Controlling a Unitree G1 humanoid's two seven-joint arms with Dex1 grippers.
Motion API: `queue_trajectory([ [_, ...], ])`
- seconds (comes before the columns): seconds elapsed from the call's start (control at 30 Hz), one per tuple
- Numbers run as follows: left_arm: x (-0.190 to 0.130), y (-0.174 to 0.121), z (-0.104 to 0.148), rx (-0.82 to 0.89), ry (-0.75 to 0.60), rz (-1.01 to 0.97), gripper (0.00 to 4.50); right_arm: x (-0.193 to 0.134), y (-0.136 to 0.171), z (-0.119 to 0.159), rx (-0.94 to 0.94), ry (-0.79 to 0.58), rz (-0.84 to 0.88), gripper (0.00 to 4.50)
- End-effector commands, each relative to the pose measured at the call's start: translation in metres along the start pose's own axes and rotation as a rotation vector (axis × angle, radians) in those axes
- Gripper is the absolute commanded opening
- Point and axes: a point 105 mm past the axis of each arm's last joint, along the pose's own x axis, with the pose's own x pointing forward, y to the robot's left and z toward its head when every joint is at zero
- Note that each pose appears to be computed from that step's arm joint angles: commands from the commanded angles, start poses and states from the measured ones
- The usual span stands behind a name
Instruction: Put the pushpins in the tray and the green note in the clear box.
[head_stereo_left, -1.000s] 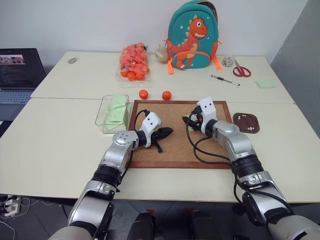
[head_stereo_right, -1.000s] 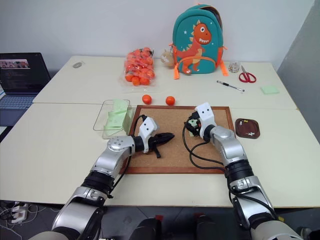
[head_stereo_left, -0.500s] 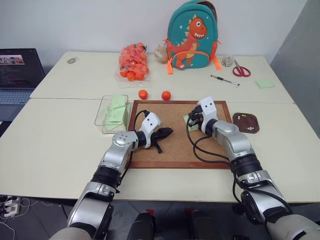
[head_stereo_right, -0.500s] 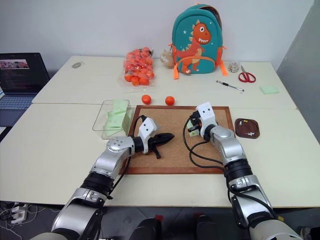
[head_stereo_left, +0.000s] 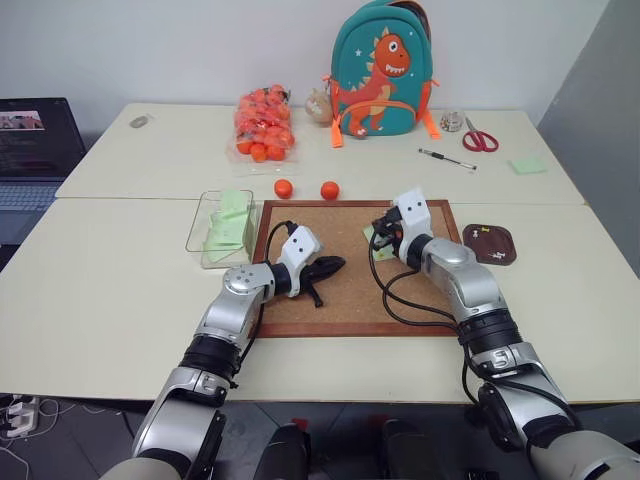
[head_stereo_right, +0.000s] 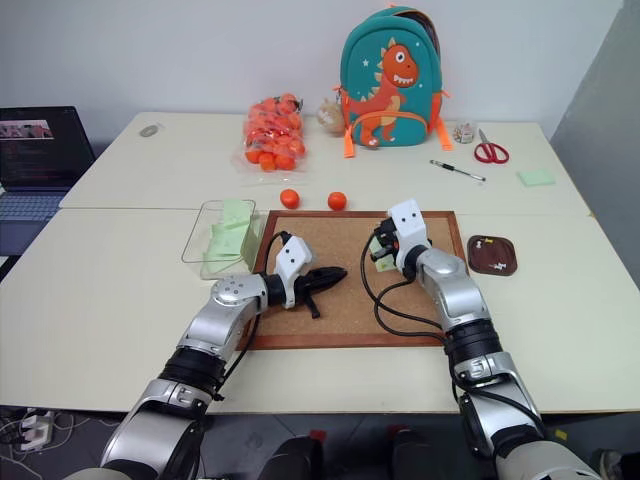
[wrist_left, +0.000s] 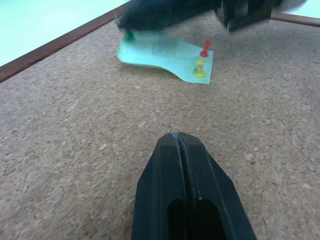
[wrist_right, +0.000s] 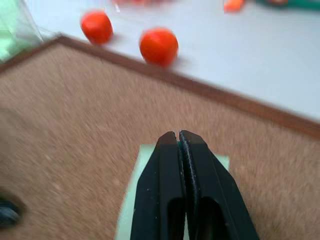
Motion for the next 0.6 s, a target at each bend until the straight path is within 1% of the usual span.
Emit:
queue_trajectory([
  [0.03, 0.002, -0.009, -0.007, -0.004, 0.025, -0.036, 0.00, -0.003, 0.006, 0.033, 0.004, -0.108, 0.022, 0.01],
  [0.27, 0.003, -0.011, -0.007, -0.003, 0.025, -0.042, 0.00, -0.014, 0.002, 0.041, -0.012, -0.140, 0.000, 0.01],
  [0.37, 0.004, -0.011, -0.006, -0.001, 0.023, -0.043, 0.00, -0.036, -0.015, 0.052, -0.048, -0.171, -0.060, 0.01],
  [0.43, 0.003, -0.011, -0.007, -0.002, 0.024, -0.040, 0.00, -0.064, -0.040, 0.051, -0.056, -0.167, -0.151, 0.01],
  [0.53, 0.002, -0.010, -0.007, -0.002, 0.025, -0.038, 0.00, -0.100, -0.063, 0.041, -0.066, -0.129, -0.237, 0.01],
  [0.6, 0.002, -0.010, -0.008, 0.002, 0.029, -0.040, 0.00, -0.120, -0.075, 0.028, -0.076, -0.075, -0.283, 0.01],
])
